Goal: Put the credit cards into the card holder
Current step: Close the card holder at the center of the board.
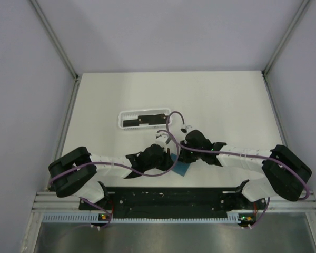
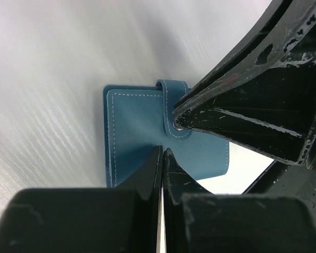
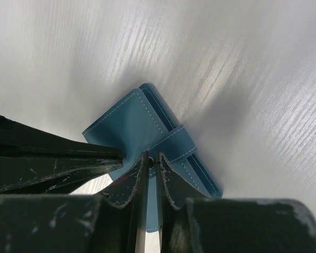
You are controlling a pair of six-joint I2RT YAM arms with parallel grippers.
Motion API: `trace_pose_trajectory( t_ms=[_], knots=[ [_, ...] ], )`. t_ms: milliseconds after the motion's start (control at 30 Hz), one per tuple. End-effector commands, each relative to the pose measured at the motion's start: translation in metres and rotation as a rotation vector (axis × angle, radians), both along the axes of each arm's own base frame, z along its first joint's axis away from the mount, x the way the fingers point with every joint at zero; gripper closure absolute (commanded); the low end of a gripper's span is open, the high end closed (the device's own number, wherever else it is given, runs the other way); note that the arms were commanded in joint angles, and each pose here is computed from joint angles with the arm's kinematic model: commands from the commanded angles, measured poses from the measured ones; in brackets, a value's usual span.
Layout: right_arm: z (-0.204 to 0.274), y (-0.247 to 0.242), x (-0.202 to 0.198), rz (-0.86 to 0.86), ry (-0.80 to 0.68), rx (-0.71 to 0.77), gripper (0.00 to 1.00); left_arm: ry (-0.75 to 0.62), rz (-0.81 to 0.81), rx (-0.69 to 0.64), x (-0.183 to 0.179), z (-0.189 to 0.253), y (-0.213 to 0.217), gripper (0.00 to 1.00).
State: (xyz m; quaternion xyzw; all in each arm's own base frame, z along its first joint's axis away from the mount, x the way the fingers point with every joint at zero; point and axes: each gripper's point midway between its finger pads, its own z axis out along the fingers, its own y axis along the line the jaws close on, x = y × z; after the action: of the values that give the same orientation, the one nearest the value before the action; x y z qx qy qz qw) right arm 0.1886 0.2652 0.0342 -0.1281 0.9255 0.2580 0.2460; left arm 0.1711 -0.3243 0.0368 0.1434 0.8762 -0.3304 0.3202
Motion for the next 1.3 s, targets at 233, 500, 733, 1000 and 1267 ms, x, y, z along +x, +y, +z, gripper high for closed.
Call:
trace_pose_trajectory(
  t_ms=[233,500,733,1000,1267],
  knots=[
    [-0.032,-0.019,-0.021,0.001,-0.008,-0.178,0.90,-0.002,0.004,-0.018,0.001,0.002,-0.001,1.00],
    [-0.047,-0.037,-0.032,-0.090,-0.053,-0.222,0.90,0.000,0.008,-0.016,0.002,0.001,-0.001,1.00],
    [-0.062,-0.054,-0.040,-0.155,-0.103,-0.264,0.91,0.007,0.010,-0.017,0.000,-0.001,-0.001,1.00],
    [-0.075,-0.066,-0.048,-0.183,-0.158,-0.328,0.91,0.008,0.018,-0.011,0.000,-0.004,0.002,1.00],
    [-0.092,-0.080,-0.059,-0.222,-0.209,-0.417,0.94,0.013,0.019,-0.016,0.000,-0.004,0.001,1.00]
  ],
)
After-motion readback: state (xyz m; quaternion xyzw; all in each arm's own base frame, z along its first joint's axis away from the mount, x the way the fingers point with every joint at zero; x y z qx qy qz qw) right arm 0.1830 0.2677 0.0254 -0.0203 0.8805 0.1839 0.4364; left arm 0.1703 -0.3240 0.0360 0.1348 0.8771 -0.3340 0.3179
